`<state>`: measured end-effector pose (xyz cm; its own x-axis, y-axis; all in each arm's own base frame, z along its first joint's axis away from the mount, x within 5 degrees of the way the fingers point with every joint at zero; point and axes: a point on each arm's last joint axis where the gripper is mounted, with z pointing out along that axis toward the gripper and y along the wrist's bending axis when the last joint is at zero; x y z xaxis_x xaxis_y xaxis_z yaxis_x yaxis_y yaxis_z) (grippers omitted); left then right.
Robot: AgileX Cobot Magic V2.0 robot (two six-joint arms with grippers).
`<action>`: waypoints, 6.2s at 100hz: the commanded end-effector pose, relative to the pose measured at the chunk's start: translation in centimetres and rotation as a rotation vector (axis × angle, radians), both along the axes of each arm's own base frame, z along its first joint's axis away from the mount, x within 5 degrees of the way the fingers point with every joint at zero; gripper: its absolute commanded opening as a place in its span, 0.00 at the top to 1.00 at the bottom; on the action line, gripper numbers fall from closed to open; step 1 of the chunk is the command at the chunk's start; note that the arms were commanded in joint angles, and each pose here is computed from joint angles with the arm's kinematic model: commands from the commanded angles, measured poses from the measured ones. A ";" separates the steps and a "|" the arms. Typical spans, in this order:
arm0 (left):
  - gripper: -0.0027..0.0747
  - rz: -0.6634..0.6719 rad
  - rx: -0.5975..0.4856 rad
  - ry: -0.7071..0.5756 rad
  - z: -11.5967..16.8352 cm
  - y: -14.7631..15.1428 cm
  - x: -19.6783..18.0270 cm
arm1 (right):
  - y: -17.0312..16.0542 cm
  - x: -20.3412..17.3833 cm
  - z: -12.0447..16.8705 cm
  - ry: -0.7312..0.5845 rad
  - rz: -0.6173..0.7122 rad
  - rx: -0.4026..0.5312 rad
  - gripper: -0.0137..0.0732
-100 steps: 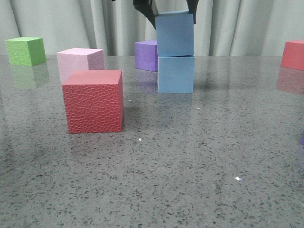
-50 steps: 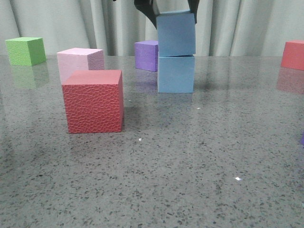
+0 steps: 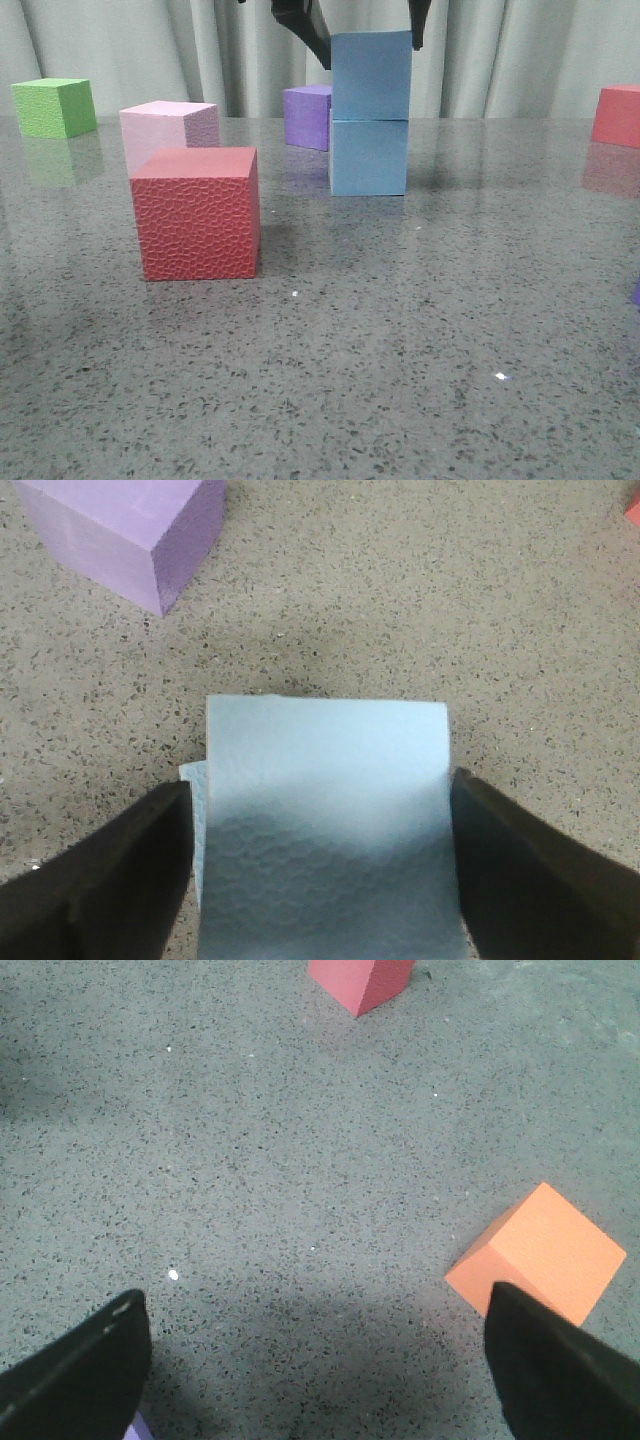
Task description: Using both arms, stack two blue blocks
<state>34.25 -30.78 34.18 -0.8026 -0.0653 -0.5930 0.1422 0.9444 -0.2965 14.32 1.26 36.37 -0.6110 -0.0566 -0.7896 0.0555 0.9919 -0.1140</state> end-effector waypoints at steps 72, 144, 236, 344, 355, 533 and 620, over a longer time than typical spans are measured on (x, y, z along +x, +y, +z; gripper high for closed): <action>0.26 -0.033 -0.098 -0.145 8.5 1.5 -2.1 | -0.1 0.1 1.4 -0.091 0.018 -0.012 0.08; 0.26 -0.052 0.145 -0.230 12.7 9.2 -0.9 | -0.1 0.1 1.3 -0.086 0.016 -0.012 0.08; 0.26 0.069 0.208 -0.325 16.0 22.2 -7.8 | -0.2 0.0 1.3 -0.078 0.004 -0.004 0.08; 0.26 0.312 0.122 -0.384 3.5 30.2 -22.8 | -0.7 -1.7 1.9 -0.122 -0.020 0.044 0.08; 0.26 0.316 0.114 -0.394 2.8 30.2 -23.5 | -0.9 -2.4 1.6 -0.137 -0.016 0.048 0.08; 0.99 0.312 0.110 -0.407 0.4 30.4 -24.8 | -1.3 -4.3 -0.5 -0.190 0.013 0.059 0.92; 0.99 0.312 0.110 -0.407 0.4 30.4 -24.8 | -1.3 -4.3 -0.5 -0.190 0.013 0.059 0.92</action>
